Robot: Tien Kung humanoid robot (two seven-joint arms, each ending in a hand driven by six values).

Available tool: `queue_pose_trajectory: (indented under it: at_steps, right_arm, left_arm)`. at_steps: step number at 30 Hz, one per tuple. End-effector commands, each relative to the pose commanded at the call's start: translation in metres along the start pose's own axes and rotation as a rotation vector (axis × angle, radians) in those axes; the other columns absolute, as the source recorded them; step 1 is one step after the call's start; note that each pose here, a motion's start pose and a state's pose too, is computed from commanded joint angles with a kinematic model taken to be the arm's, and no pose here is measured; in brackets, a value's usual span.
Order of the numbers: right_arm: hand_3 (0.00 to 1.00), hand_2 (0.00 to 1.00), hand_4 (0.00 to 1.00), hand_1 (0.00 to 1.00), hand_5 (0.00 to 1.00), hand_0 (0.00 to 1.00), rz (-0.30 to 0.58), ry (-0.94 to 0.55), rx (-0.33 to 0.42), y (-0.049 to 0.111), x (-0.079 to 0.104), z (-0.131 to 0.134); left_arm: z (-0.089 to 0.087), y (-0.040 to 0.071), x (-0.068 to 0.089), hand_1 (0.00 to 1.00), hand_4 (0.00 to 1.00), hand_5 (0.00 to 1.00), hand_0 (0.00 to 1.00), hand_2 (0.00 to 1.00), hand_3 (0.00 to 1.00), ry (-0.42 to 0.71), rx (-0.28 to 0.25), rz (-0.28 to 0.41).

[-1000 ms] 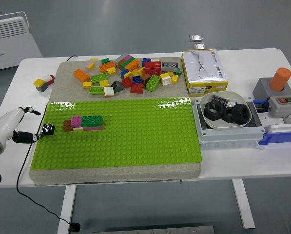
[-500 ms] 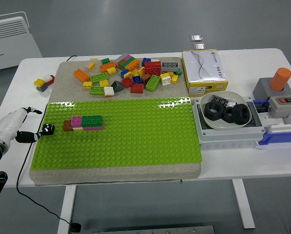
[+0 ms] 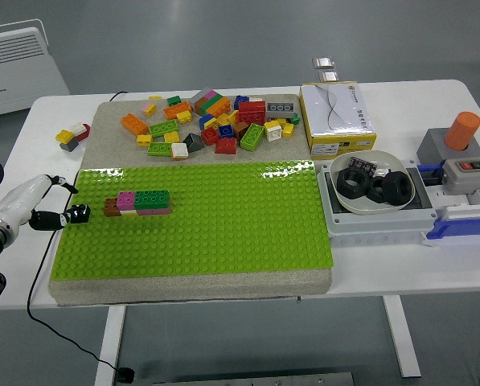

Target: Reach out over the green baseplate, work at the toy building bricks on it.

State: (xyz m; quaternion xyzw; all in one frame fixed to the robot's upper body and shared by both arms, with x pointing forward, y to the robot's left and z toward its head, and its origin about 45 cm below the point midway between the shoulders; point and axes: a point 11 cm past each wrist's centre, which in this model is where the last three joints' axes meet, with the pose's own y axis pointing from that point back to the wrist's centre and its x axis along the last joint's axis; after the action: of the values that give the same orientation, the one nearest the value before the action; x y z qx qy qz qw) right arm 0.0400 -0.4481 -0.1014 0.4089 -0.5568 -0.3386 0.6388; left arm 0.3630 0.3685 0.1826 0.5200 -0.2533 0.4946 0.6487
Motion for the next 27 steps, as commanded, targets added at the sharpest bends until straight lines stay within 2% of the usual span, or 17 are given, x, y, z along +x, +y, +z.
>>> queue_pose_trajectory:
  at_steps: [7, 10, 11, 16, 17, 22, 23, 27]
  right_arm:
    - [0.792, 0.769, 0.852, 0.711, 0.998, 0.690, 0.017, -0.005, 0.006, -0.001, 0.011, -0.002]
    - [0.792, 0.769, 0.852, 0.711, 0.998, 0.690, 0.020, -0.005, 0.007, -0.001, 0.013, -0.001]
    - [0.793, 0.768, 0.851, 0.711, 0.998, 0.691, 0.020, -0.005, 0.007, -0.001, 0.013, -0.001]
    - [0.793, 0.768, 0.851, 0.711, 0.998, 0.691, 0.019, 0.000, 0.011, 0.000, 0.012, -0.004]
    - [0.794, 0.772, 0.850, 0.711, 0.998, 0.691, 0.018, 0.002, 0.012, 0.000, 0.010, -0.005]
    - [0.794, 0.772, 0.850, 0.711, 0.998, 0.691, 0.010, 0.005, 0.014, 0.000, 0.005, -0.007]
    - [0.795, 0.776, 0.849, 0.715, 0.998, 0.692, 0.008, 0.006, 0.014, 0.000, 0.004, -0.007]
    - [0.795, 0.776, 0.849, 0.715, 0.998, 0.692, 0.002, 0.007, 0.014, 0.001, 0.000, -0.008]
  left_arm:
    - [-0.003, 0.002, 0.013, 0.962, 0.606, 0.002, 0.979, 0.951, 0.641, -0.077, -0.003, -0.050]
    - [-0.005, 0.004, 0.014, 0.962, 0.606, 0.002, 0.979, 0.951, 0.641, -0.076, 0.000, -0.054]
    - [-0.005, 0.004, 0.014, 0.964, 0.607, 0.002, 0.980, 0.959, 0.679, -0.075, 0.000, -0.056]
    - [-0.004, 0.003, 0.013, 0.964, 0.607, 0.002, 0.980, 0.959, 0.679, -0.086, 0.002, -0.074]
    - [-0.004, 0.002, 0.015, 0.958, 0.585, 0.002, 0.982, 0.951, 0.629, -0.093, 0.002, -0.077]
    - [0.001, 0.001, 0.025, 0.958, 0.585, 0.002, 0.982, 0.951, 0.629, -0.099, -0.007, -0.059]
    - [0.002, 0.001, 0.027, 0.959, 0.575, 0.002, 0.981, 0.943, 0.589, -0.096, -0.010, -0.052]
    - [0.006, 0.000, 0.029, 0.959, 0.575, 0.002, 0.981, 0.943, 0.589, -0.081, -0.022, -0.032]
